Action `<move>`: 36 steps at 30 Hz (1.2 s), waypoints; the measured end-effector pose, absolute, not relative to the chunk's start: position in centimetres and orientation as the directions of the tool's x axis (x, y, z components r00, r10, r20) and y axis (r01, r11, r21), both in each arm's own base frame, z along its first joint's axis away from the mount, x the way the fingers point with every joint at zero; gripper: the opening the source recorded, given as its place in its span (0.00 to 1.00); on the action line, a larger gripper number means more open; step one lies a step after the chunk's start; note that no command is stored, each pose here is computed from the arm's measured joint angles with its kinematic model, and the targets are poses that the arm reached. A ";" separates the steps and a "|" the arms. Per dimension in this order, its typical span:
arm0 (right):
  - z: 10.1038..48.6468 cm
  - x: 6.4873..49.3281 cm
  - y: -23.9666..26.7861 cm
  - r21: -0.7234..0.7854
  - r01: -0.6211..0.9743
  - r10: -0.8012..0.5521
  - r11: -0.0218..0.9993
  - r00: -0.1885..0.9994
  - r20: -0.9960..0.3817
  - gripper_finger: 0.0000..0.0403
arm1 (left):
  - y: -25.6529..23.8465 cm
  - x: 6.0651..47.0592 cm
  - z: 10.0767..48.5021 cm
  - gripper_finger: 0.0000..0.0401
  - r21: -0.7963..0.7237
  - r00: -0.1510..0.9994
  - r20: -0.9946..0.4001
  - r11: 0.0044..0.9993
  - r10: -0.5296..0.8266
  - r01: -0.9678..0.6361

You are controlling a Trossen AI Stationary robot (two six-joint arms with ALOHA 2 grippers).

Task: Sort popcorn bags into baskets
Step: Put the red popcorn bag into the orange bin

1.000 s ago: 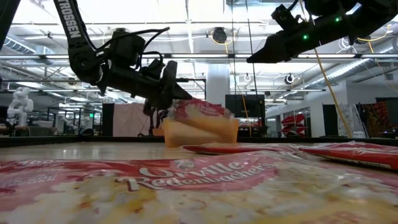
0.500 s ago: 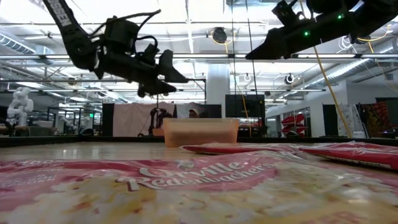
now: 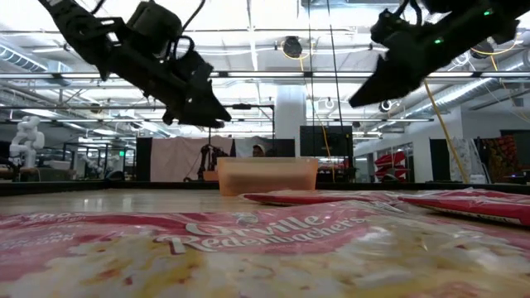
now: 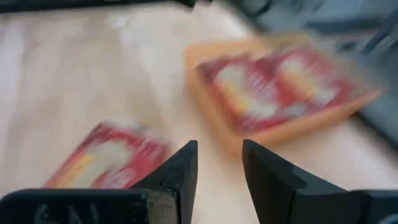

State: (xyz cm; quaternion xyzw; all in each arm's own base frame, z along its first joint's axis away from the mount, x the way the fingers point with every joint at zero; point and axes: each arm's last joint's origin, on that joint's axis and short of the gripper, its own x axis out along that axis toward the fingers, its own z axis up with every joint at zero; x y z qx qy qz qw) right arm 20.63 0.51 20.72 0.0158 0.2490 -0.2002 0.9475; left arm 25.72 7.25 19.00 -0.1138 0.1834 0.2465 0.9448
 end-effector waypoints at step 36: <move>12.1 23.7 4.8 0.491 0.526 0.098 0.694 0.608 -0.788 0.52 | -2.5 33.6 9.0 0.13 -0.008 0.844 -0.528 0.993 0.097 -0.119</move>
